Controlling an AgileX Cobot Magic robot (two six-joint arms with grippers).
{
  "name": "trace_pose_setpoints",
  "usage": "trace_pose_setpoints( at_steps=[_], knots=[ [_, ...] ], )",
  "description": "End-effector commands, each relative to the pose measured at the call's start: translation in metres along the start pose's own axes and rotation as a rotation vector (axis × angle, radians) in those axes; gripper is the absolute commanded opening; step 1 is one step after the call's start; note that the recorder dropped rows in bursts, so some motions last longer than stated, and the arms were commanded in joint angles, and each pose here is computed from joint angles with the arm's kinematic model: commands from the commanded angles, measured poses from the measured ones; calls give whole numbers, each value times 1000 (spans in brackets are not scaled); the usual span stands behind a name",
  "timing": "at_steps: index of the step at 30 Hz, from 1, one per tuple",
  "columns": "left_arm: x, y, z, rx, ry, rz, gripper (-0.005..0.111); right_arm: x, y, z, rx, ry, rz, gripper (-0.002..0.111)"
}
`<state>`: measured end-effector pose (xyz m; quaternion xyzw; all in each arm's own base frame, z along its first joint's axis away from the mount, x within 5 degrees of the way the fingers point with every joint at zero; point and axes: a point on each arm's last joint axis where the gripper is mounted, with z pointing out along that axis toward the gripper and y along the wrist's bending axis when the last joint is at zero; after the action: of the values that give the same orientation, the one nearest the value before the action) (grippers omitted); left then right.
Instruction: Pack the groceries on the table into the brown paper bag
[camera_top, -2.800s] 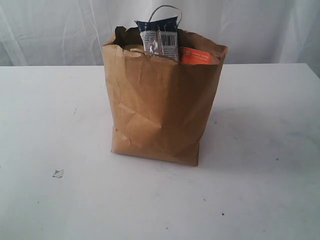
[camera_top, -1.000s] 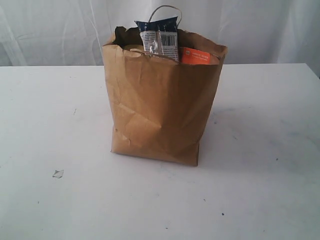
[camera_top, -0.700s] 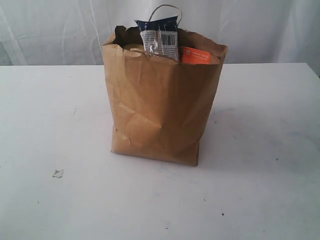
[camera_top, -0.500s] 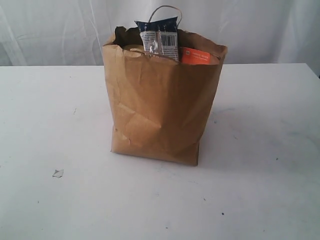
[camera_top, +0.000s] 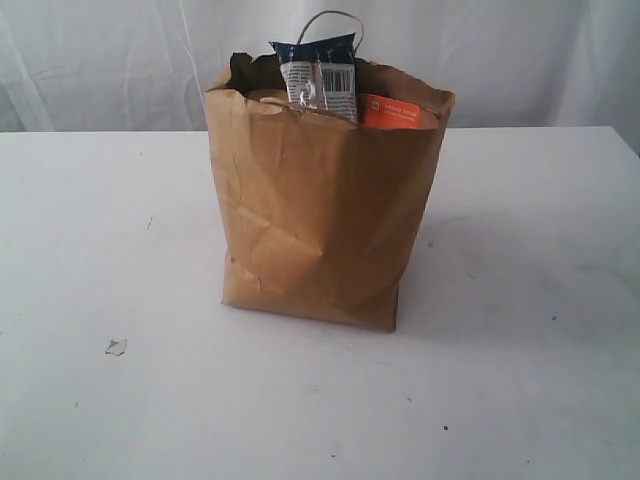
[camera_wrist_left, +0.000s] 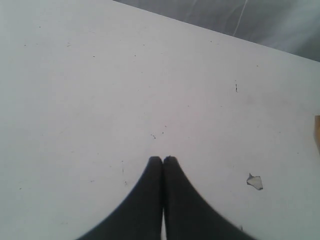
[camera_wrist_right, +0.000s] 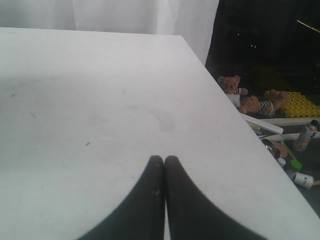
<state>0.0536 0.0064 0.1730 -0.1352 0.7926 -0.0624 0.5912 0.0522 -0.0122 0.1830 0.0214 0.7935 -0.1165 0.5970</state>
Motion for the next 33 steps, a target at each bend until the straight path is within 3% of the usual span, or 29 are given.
trace_pose_setpoints(
  at_steps=[1, 13, 17, 24, 30, 33],
  knots=[
    [1, 1, 0, -5, -3, 4, 0, 1, 0, 0, 6, 0, -7, 0],
    [9, 7, -1, -72, 93, 26, 0, 1, 0, 0, 6, 0, -7, 0],
    [7, 12, -1, -124, 70, 150, 0, 1, 0, 0, 6, 0, -7, 0],
    [8, 13, -1, -134, 83, 151, 0, 1, 0, 0, 6, 0, -7, 0],
    [6, 14, -1, -140, 76, 284, 0, 1, 0, 0, 6, 0, -7, 0],
    [6, 14, -1, -140, 76, 284, 0, 1, 0, 0, 6, 0, -7, 0]
  ],
)
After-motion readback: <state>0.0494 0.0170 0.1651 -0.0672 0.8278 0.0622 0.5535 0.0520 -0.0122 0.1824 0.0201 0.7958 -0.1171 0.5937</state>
